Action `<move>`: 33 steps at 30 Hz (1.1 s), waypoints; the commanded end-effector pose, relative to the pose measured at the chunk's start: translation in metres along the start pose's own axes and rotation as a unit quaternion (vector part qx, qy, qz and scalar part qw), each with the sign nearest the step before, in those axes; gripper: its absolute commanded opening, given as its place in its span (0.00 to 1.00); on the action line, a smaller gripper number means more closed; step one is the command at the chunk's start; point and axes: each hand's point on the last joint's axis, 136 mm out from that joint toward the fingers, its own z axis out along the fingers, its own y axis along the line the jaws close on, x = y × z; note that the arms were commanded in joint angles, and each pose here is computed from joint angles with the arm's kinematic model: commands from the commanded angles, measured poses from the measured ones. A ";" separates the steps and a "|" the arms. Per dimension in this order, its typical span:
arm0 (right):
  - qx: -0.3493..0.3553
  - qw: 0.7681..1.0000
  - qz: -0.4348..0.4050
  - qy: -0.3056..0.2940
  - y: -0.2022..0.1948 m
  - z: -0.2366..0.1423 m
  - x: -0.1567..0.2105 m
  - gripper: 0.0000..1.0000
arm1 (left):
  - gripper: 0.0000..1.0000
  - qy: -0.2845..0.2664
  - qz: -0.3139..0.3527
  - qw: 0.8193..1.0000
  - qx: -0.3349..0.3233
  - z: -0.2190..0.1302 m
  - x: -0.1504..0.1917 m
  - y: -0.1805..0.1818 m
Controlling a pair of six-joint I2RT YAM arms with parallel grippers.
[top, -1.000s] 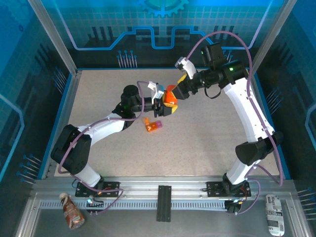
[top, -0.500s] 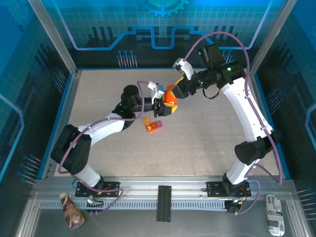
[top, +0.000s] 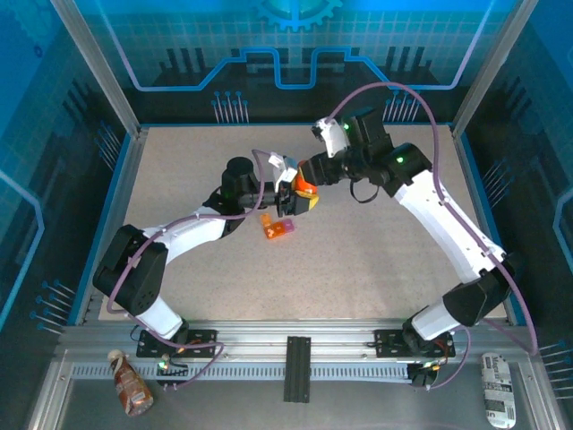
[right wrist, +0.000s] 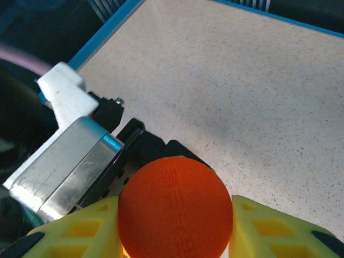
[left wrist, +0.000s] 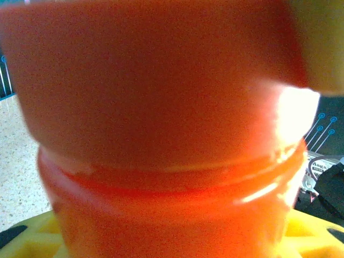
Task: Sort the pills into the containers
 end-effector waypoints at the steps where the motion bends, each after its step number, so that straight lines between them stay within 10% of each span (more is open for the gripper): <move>1: 0.006 0.997 0.080 0.011 0.013 0.030 0.017 0.35 | 0.00 -0.071 0.090 0.993 0.023 -0.001 -0.053 -0.022; 8: 0.009 0.996 0.085 -0.003 0.015 0.029 0.010 0.38 | 0.00 -0.071 0.091 0.993 0.022 -0.002 -0.052 -0.022; 19: -0.131 0.985 -0.031 -0.108 0.021 -0.074 -0.043 0.81 | 0.00 -0.064 0.088 0.993 0.040 -0.002 -0.050 -0.027; 33: -0.213 0.963 -0.162 0.026 0.020 -0.068 -0.024 0.81 | 0.00 -0.055 0.077 0.992 0.078 -0.001 -0.050 -0.037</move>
